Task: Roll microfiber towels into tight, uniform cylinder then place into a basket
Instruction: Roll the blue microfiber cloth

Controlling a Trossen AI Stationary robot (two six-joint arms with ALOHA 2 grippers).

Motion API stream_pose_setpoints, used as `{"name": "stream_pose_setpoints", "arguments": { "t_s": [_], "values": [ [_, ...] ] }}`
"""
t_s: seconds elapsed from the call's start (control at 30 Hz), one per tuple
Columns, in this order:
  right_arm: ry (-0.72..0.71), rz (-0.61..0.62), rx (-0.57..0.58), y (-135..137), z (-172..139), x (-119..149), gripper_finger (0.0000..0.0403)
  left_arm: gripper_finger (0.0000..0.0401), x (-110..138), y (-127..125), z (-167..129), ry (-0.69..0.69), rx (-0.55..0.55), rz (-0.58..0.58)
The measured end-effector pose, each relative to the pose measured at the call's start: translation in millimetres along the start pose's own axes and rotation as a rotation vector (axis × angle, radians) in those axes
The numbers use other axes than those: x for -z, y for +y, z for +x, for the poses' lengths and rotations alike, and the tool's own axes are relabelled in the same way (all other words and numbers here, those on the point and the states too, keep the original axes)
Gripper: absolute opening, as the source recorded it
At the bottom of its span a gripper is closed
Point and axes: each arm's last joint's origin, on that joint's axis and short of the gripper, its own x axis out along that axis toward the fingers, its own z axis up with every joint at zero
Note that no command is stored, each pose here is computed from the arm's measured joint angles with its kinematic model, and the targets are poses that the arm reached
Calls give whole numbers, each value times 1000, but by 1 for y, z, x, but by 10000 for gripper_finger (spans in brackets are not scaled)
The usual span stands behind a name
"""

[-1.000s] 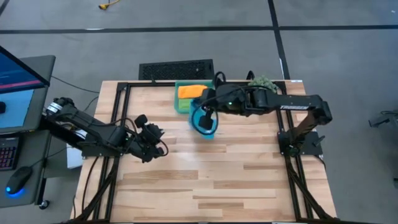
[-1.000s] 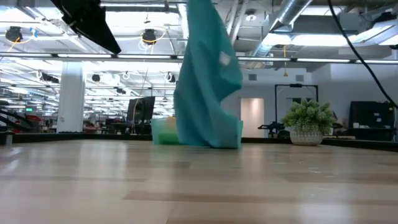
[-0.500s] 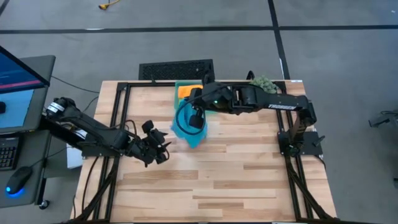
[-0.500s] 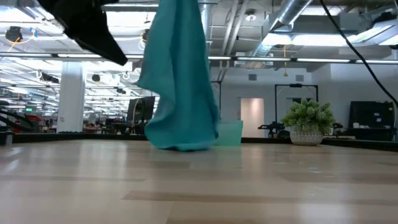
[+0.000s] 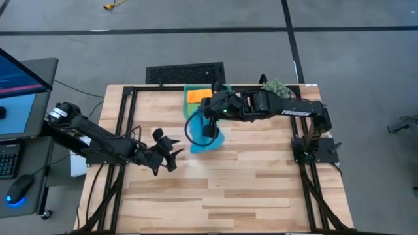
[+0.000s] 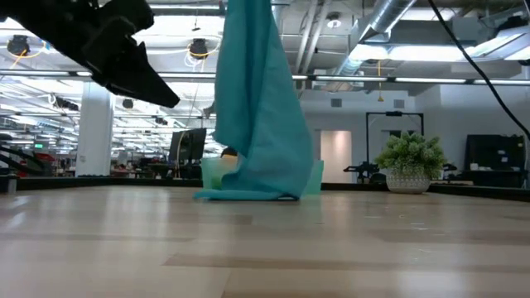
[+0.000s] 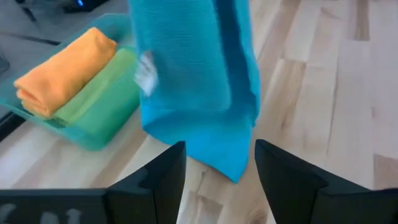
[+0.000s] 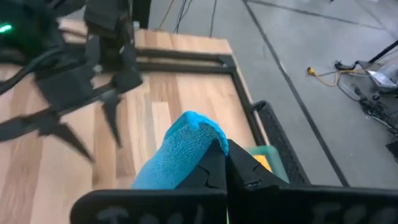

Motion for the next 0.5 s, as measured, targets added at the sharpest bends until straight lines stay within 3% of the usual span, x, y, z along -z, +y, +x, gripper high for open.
{"name": "stream_pose_setpoints", "arguments": {
  "t_s": [0.13, 0.3, 0.5],
  "values": [
    [14, -27, -27, 12, -4, 1, 6, 185, -1, 1, 3, 19, 41, 16],
    [29, -57, -64, 27, -11, 2, 4, 185, -5, -4, 4, 33, 234, 107],
    [26, -88, -98, 43, -18, 2, 6, 185, -6, -4, 4, 29, 246, 135]
  ]
}}
